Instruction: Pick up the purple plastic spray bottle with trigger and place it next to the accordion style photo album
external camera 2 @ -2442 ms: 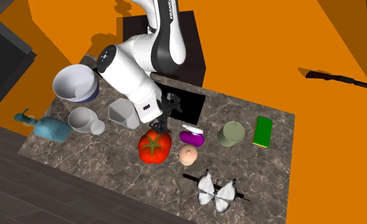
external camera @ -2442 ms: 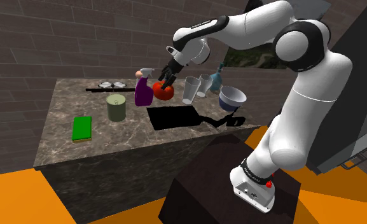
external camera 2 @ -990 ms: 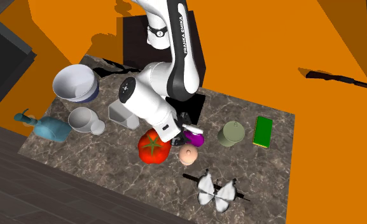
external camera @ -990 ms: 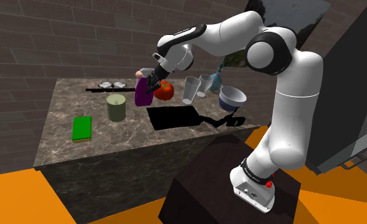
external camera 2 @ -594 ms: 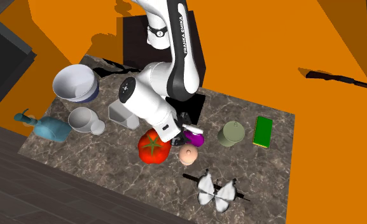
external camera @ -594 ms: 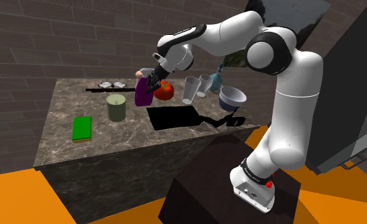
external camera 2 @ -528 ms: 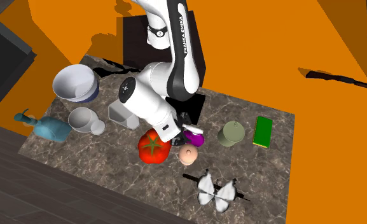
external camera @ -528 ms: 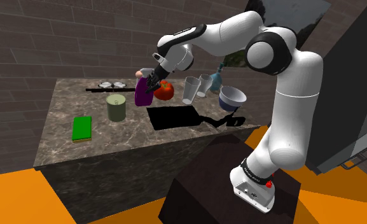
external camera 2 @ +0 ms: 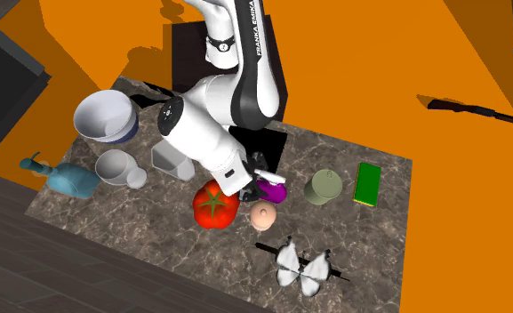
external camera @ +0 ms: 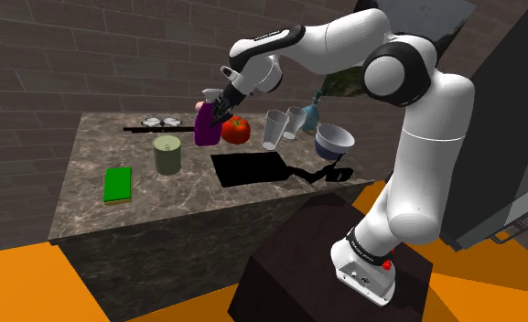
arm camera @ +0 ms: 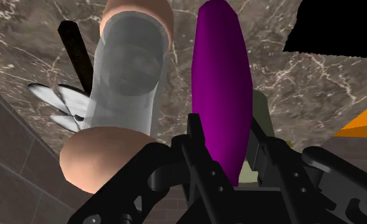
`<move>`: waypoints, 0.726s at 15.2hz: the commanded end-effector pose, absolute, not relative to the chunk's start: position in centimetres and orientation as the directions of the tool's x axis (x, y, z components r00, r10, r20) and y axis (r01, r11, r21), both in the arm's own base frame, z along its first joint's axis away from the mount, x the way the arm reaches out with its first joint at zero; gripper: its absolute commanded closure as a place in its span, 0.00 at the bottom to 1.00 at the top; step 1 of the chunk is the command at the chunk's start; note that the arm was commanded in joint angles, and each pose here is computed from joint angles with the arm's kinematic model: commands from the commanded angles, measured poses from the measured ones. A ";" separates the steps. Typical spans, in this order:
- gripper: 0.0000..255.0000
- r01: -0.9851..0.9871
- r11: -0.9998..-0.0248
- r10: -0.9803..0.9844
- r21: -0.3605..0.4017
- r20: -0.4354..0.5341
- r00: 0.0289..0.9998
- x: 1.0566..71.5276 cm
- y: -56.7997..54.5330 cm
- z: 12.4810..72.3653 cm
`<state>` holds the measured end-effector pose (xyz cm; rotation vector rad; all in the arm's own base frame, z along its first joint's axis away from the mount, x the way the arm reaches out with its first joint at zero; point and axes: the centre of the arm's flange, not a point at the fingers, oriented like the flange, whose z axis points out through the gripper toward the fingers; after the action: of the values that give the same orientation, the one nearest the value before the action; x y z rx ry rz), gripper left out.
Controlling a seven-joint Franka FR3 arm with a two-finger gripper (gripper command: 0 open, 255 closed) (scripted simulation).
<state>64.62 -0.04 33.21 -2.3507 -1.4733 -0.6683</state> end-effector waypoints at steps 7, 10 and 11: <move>1.00 0.900 -0.437 0.767 0.003 0.525 0.371 64.5 0.0 37.5; 1.00 0.900 -0.437 0.767 0.003 0.525 0.371 64.5 0.0 39.1; 1.00 0.900 -0.437 0.767 0.003 0.525 0.371 64.5 0.0 39.6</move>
<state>64.66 0.03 39.03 -2.3507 -1.4733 -0.6686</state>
